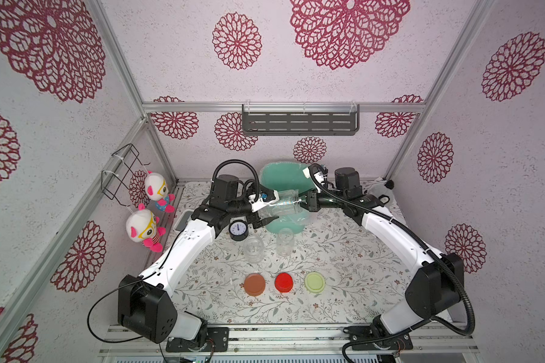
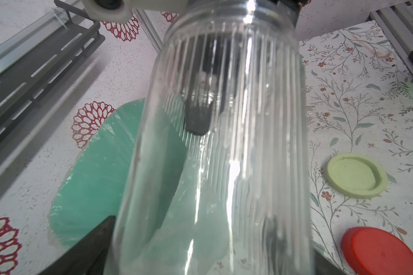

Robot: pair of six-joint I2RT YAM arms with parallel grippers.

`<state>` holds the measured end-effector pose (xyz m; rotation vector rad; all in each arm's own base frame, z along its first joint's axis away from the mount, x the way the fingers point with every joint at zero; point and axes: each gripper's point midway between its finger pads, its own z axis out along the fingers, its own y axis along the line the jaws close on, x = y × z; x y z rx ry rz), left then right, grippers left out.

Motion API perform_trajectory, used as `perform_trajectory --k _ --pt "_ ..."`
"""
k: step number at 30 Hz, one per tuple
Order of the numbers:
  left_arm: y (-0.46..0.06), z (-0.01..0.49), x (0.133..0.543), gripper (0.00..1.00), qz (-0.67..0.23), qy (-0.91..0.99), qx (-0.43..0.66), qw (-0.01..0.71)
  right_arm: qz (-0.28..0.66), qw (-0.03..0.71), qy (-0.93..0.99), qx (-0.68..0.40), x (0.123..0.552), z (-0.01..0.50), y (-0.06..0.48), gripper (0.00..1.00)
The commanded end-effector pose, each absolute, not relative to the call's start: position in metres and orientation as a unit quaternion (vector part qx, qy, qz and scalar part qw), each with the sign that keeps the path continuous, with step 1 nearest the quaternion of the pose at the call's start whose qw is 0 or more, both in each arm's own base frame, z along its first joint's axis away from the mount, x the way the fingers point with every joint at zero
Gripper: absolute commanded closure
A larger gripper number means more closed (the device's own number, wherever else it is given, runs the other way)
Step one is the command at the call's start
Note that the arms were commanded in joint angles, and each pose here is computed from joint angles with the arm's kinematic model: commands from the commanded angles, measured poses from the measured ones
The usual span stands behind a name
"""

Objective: Empty moldy peanuts from jars
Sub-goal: Place the jar at the center of the board.

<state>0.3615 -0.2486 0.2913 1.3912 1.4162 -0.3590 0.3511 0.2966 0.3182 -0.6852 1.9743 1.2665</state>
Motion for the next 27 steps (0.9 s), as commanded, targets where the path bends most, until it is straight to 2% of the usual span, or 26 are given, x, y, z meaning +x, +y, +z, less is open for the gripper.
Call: perform_trajectory --k 1,14,20,27 --pt "-0.240 0.303 0.366 0.03 -0.138 0.594 0.562 0.559 0.518 0.398 0.699 -0.291 0.331 0.381 0.287 1.00" --pt "-0.231 0.308 0.356 0.03 -0.153 0.593 0.536 0.581 0.488 0.429 0.713 -0.264 0.319 0.393 0.250 1.00" --pt "-0.231 0.309 0.343 0.03 -0.184 0.583 0.508 0.607 0.403 0.442 0.760 -0.253 0.301 0.378 0.219 1.00" --pt "-0.240 0.305 0.322 0.02 -0.229 0.572 0.510 0.600 0.285 0.402 0.841 -0.222 0.291 0.339 0.181 1.00"
